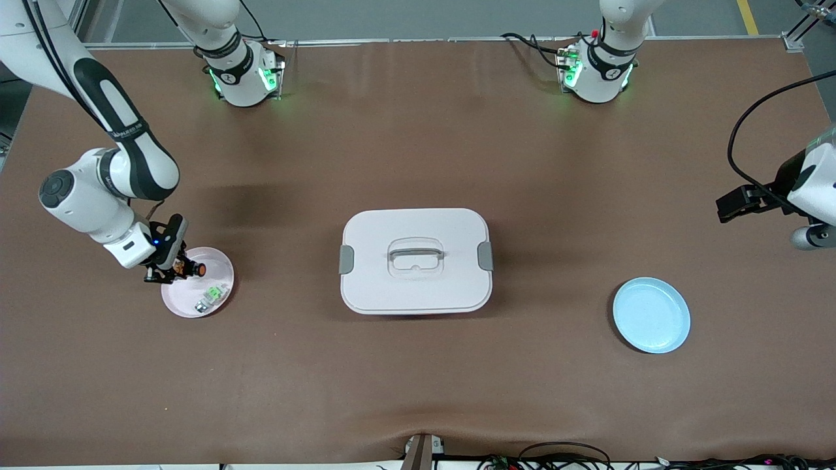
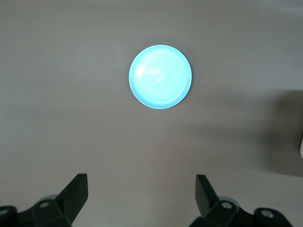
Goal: Transfer orange switch to right arm and place
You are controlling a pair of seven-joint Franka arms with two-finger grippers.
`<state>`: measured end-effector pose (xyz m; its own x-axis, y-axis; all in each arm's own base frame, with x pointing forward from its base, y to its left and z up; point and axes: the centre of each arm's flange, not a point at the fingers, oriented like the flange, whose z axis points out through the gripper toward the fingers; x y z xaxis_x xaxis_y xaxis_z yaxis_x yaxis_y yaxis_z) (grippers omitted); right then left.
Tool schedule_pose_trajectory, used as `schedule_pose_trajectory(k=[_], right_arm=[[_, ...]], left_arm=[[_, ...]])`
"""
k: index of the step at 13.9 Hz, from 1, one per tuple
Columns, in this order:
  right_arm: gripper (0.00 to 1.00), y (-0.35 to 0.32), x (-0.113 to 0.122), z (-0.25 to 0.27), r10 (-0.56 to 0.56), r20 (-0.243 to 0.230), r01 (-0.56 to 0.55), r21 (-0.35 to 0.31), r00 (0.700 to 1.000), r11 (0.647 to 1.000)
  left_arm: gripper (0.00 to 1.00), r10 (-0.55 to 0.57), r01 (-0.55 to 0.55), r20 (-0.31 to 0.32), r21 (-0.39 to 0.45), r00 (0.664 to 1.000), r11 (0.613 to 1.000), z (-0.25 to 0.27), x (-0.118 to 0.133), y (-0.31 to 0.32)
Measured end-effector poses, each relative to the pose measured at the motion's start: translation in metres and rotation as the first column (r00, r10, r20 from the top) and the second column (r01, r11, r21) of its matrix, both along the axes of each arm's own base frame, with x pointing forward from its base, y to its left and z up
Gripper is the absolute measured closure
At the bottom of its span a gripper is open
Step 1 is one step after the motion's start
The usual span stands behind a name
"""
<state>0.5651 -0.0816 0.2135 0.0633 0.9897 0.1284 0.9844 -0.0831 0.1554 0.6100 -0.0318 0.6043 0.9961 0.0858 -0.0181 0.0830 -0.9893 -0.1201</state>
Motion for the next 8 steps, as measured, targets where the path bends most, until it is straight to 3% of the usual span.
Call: schedule_pose_trajectory(k=[8], right_arm=[[0.59, -0.021, -0.005, -0.028, -0.045, -0.012, 0.045, 0.008, 0.999, 0.999]], left_arm=[[0.0, -0.034, 0.035, 0.005, -0.017, 0.999, 0.999, 0.013, -0.01, -0.027]])
